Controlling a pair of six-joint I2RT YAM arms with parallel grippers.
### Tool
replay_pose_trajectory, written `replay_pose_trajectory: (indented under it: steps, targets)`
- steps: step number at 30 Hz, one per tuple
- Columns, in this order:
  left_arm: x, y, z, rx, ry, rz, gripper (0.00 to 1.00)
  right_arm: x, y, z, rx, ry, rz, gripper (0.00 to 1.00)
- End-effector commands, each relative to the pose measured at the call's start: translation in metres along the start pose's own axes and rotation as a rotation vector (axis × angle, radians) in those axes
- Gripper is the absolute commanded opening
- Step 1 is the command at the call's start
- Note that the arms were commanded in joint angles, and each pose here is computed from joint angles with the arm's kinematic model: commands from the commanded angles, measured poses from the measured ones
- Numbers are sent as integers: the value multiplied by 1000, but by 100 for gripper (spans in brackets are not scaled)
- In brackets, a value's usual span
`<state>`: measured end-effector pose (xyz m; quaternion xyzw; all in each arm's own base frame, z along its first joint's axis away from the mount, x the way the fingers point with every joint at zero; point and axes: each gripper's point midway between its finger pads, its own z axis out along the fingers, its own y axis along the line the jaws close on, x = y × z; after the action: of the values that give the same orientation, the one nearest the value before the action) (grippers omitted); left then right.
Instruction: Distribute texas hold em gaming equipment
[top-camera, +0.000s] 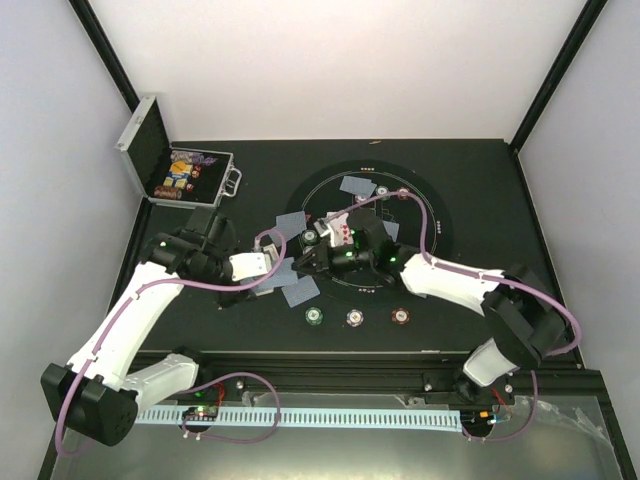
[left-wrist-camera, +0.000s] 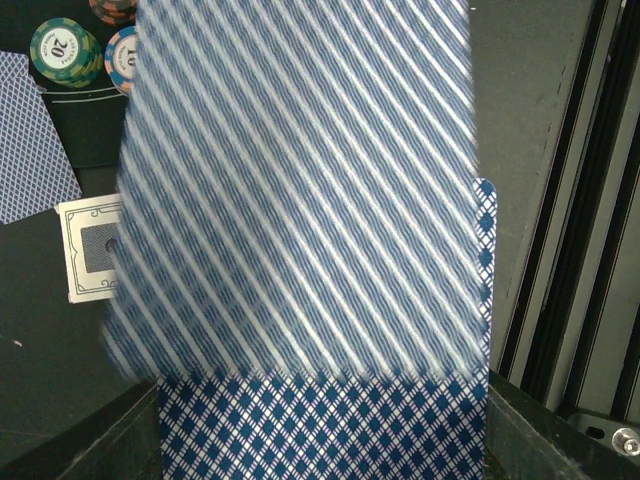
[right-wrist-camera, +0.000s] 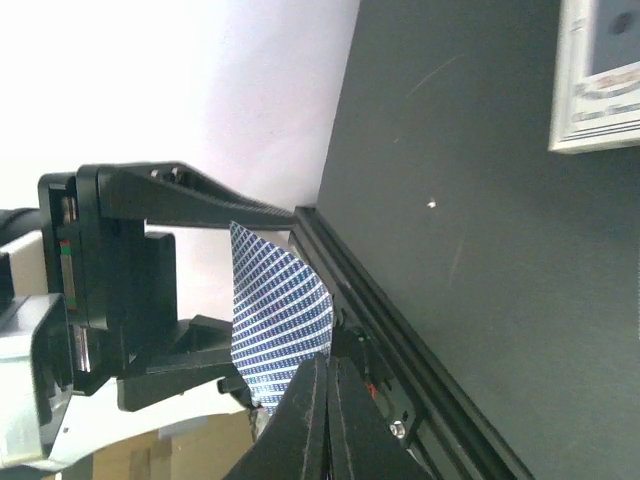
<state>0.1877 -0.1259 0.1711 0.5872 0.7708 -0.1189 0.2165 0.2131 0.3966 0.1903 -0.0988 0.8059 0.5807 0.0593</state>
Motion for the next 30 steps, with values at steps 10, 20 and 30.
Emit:
replay_pose_trajectory:
  steps: [10, 20, 30]
  targets:
    - [10, 10, 7, -40, 39, -13, 2, -60, -50, -108, 83, -235, 81, 1]
    - [63, 47, 39, -79, 150, -126, 2, -136, -168, -214, 356, -449, 232, 1]
    - [122, 79, 74, -127, 250, -227, 2, -156, -243, -233, 541, -441, 325, 1]
